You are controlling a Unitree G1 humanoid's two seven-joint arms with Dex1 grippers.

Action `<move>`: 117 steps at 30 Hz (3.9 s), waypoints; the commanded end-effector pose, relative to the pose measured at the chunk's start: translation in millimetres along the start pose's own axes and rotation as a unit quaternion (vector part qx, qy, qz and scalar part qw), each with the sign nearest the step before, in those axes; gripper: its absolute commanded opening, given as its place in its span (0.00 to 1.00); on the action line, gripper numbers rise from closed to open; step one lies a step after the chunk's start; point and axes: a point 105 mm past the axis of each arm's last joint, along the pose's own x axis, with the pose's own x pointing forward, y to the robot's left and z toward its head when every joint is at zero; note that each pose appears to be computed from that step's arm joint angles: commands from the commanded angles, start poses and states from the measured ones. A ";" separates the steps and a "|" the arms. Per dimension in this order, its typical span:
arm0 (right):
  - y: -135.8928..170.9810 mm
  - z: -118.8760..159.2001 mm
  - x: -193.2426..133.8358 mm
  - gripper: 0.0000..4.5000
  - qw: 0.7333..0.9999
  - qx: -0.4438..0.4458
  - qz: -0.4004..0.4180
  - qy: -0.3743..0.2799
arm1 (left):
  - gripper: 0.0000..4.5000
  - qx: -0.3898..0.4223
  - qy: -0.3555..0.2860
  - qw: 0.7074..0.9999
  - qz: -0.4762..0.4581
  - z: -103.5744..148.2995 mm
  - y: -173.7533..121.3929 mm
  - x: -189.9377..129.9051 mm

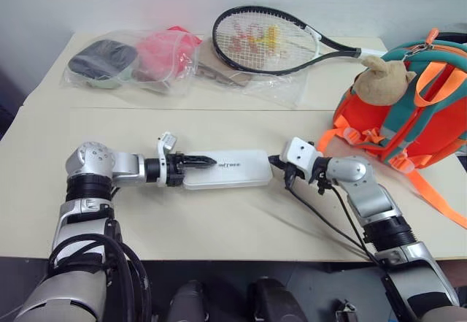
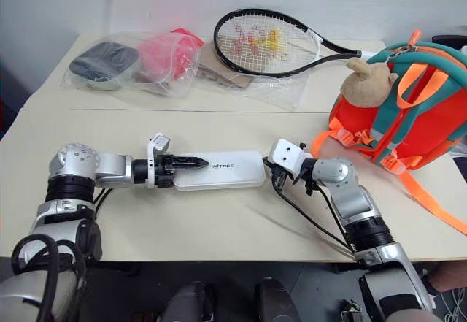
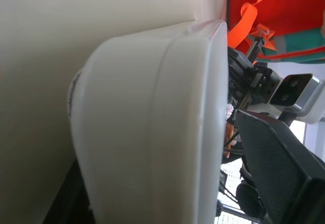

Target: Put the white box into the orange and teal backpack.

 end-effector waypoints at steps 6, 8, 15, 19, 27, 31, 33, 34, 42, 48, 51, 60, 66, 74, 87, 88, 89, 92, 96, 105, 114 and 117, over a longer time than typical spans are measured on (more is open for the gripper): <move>-7.6 0.1 -24.5 0.00 0.999 -0.012 -0.026 -0.016 | 0.31 0.027 0.008 0.998 -0.056 -10.7 -17.5 -8.8; -9.0 -2.1 -36.2 0.00 0.999 -0.008 -0.038 -0.023 | 0.27 0.040 -0.005 0.996 -0.075 -9.3 -25.0 -14.7; 6.2 -21.5 -152.5 0.19 0.971 0.159 -0.161 -0.083 | 0.27 0.244 -0.070 0.959 -0.128 -24.2 -60.8 -47.5; 16.8 -49.3 -216.4 0.46 0.947 0.185 -0.261 -0.020 | 0.27 0.397 -0.106 0.900 -0.145 -28.2 -71.5 -55.4; -31.6 -62.9 -268.2 1.00 0.908 0.151 -0.389 -0.029 | 0.27 0.483 -0.093 0.860 -0.138 -37.8 -50.5 -59.8; -61.8 -49.4 -229.2 1.00 0.928 0.141 -0.335 -0.079 | 0.27 0.485 -0.102 0.858 -0.138 -37.1 -49.3 -60.0; -75.8 -40.2 -208.9 1.00 0.937 0.135 -0.305 -0.099 | 0.27 0.489 -0.101 0.856 -0.132 -38.2 -47.7 -61.4; -82.6 -36.1 -200.9 1.00 0.940 0.132 -0.295 -0.108 | 0.27 0.491 -0.101 0.856 -0.129 -39.2 -46.7 -62.3; -115.3 -4.0 -156.8 0.85 0.947 0.136 -0.234 -0.174 | 0.27 0.485 -0.166 0.854 -0.089 -44.2 -39.5 -86.9; -125.8 -1.4 -143.6 0.43 0.949 0.132 -0.222 -0.184 | 0.27 0.468 -0.226 0.852 -0.066 -31.9 -39.2 -100.8; -116.4 22.5 -126.6 0.19 0.951 0.130 -0.166 -0.225 | 0.27 0.451 -0.257 0.853 -0.058 -20.5 -37.4 -110.2; -30.6 130.2 -89.2 0.00 0.927 0.136 0.068 -0.343 | 0.27 0.409 -0.311 0.858 -0.029 3.5 -23.4 -136.6; 31.8 178.0 -111.8 0.00 0.881 0.184 0.220 -0.376 | 0.27 0.402 -0.322 0.857 -0.007 11.7 -19.3 -149.7; 39.8 160.3 -123.7 0.00 0.891 0.229 0.234 -0.316 | 0.27 0.421 -0.308 0.853 0.001 -2.8 -24.2 -165.1; 47.1 125.0 -106.0 0.00 0.902 0.235 0.234 -0.277 | 0.27 0.529 -0.229 0.812 -0.093 -62.1 -122.9 -182.1; 47.6 123.0 -105.7 0.00 0.902 0.236 0.237 -0.274 | 0.27 0.533 -0.218 0.811 -0.101 -63.3 -126.4 -175.5; 47.7 121.5 -105.2 0.00 0.902 0.235 0.239 -0.271 | 0.27 0.542 -0.214 0.806 -0.107 -61.4 -129.4 -168.3; 47.9 119.7 -103.9 0.00 0.903 0.231 0.246 -0.266 | 0.27 0.554 -0.214 0.793 -0.132 -52.4 -138.5 -150.7; 46.9 120.1 -103.9 0.00 0.902 0.231 0.250 -0.266 | 0.27 0.572 -0.215 0.784 -0.109 -37.7 -128.1 -138.4; 43.4 115.2 -106.5 0.00 0.905 0.232 0.247 -0.255 | 0.27 0.587 -0.053 0.801 -0.103 -61.6 -102.2 -132.6; 44.9 117.7 -105.7 0.00 0.904 0.225 0.263 -0.251 | 0.27 0.668 -0.004 0.743 -0.053 -17.9 -112.3 -66.1; 45.1 119.1 -105.8 0.00 0.904 0.222 0.268 -0.250 | 0.27 0.668 0.018 0.742 -0.059 -10.8 -135.1 -31.4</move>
